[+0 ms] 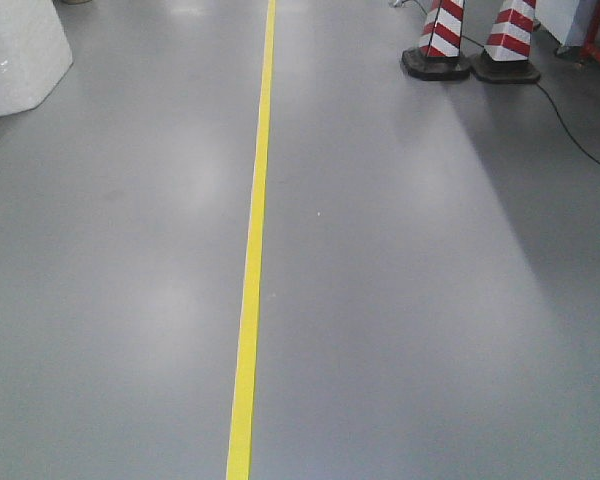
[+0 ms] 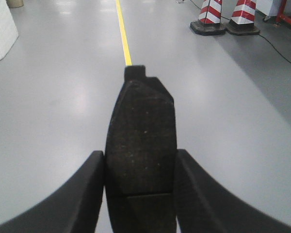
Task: Move and align brake pads A on conveyor
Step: 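Turn the base away from the table holding both pads, then drive the base past the cones toward the dark conveyor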
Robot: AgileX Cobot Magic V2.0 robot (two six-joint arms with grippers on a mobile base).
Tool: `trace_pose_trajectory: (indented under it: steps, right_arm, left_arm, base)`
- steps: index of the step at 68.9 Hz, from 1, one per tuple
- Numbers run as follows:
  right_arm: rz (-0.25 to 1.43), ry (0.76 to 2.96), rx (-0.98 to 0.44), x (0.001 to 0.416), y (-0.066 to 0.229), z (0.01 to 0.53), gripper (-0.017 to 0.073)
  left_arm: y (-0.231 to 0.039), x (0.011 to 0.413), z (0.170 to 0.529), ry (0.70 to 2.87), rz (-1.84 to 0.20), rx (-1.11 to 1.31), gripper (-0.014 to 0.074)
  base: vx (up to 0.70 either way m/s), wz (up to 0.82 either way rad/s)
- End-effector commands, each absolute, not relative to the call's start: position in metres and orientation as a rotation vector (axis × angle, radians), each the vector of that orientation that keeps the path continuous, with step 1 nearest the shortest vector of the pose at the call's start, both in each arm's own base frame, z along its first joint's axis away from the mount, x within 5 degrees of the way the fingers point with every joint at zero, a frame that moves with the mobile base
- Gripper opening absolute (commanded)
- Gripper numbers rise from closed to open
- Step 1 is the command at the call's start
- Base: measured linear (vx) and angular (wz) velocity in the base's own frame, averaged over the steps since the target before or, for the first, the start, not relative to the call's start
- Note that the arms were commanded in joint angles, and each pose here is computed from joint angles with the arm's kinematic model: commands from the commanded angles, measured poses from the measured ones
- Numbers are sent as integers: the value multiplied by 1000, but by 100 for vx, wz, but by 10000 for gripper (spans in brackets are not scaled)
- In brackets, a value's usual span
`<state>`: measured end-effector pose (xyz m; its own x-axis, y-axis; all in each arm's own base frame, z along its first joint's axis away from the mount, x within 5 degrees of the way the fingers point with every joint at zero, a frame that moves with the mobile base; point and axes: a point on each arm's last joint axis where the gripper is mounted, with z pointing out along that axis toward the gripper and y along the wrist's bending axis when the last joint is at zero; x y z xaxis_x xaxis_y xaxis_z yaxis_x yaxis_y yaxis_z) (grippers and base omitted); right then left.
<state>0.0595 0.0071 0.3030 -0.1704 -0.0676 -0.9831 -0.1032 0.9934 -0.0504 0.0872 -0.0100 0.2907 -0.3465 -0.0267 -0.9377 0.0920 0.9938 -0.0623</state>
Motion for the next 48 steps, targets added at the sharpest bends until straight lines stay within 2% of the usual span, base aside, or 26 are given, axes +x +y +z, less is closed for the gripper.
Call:
trace_pose_trajectory:
  steps: [1,48]
  right_arm:
    - [10,1625,-122,60,6,321,-2]
    - [11,1624,-121,60,6,321,-2]
  left_arm:
    - [-10,90,308,1808,-137,38,-6]
    - [-10,90,307,1809,-137,38,-6]
  base:
    - [75,-3]
    - [78,-6]
